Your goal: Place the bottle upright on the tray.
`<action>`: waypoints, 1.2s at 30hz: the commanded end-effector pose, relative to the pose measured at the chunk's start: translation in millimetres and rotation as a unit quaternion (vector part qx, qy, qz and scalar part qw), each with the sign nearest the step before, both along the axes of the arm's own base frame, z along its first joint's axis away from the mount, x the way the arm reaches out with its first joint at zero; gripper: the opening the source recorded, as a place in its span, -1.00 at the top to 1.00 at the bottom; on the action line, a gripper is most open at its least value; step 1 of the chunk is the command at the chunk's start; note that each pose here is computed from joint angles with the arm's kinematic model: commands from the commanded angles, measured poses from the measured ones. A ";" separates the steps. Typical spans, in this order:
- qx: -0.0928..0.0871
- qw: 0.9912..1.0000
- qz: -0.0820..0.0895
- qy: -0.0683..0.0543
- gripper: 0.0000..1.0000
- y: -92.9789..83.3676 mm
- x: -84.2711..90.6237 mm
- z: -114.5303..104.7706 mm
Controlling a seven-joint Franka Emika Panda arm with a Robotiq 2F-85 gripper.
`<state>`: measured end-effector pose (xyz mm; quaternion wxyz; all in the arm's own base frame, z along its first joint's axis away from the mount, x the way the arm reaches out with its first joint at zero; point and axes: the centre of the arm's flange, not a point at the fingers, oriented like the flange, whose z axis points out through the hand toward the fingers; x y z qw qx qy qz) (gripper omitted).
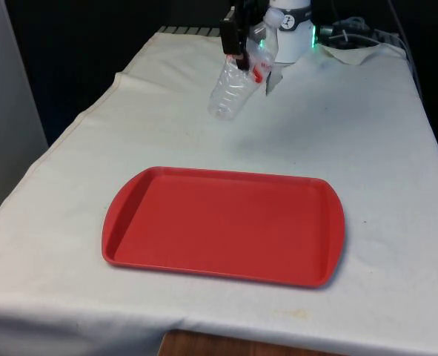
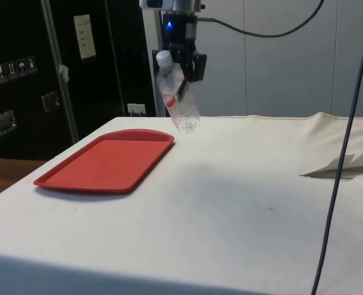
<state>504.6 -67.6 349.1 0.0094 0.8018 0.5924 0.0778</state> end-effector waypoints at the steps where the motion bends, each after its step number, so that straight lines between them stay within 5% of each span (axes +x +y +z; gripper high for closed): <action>1: 0.008 1.000 0.001 -0.004 0.33 -1.0 -0.5 2.0; 11: 0.046 0.999 -0.004 -0.013 0.33 -10.2 -1.5 2.9; 12: 0.036 0.999 -0.005 -0.010 0.33 -9.0 -1.1 0.4; 18: 0.070 0.997 -0.009 -0.018 0.33 -16.6 -2.1 3.3; 22: 0.073 0.997 -0.014 -0.018 0.33 -18.8 -1.7 2.4; 31: 0.092 0.995 -0.036 -0.024 0.33 -27.9 4.8 4.3; 32: 0.088 0.995 -0.036 -0.022 0.33 -27.3 3.5 3.3; 36: 0.099 0.994 -0.047 -0.027 0.33 -31.4 9.4 5.0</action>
